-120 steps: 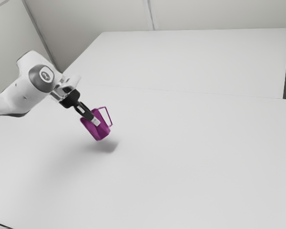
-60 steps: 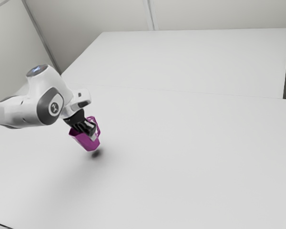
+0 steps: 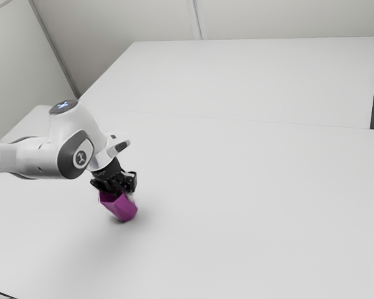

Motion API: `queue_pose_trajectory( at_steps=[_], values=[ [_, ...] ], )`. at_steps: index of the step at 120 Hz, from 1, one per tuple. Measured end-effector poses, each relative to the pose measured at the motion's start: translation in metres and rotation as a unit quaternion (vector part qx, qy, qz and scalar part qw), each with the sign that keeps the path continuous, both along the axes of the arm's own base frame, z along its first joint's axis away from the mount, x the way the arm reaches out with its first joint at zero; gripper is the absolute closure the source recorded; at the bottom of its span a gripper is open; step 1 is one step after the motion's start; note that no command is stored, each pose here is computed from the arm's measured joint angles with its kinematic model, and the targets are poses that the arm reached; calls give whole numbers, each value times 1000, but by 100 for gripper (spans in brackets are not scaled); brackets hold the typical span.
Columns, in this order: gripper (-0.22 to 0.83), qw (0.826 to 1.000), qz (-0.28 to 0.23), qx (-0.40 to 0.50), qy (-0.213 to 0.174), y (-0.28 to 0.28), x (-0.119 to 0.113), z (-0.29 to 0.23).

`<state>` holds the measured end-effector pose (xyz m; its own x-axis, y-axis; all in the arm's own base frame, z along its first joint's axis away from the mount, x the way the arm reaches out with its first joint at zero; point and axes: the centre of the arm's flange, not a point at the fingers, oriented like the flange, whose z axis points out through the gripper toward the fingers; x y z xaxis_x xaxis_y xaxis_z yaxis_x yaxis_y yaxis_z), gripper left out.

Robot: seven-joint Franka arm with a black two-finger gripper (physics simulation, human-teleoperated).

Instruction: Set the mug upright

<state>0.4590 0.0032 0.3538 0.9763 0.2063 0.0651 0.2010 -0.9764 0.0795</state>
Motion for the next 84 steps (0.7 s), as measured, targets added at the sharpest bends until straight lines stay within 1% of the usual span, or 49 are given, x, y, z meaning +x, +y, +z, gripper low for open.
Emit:
queue_pose_trajectory(
  at_steps=[11, 23, 40, 56, 60, 64, 69, 74, 78, 84],
  values=[
    [35, 1000, 21, -3, 3, 0, -1, -2],
    [23, 999, 40, -5, 5, 0, -1, -2],
    [13, 998, 60, -7, -2, 0, 1, 5],
    [7, 997, 69, -9, -38, -1, 16, 39],
    [7, 996, 70, -9, -50, 0, 23, 54],
    [6, 996, 66, -7, -66, -1, 34, 78],
    [5, 994, 58, 0, -88, -2, 51, 123],
    [5, 993, 48, 6, -106, -4, 64, 173],
    [4, 993, 39, 10, -115, -5, 69, 210],
    [4, 993, 22, 17, -119, -10, 71, 254]
  ],
)
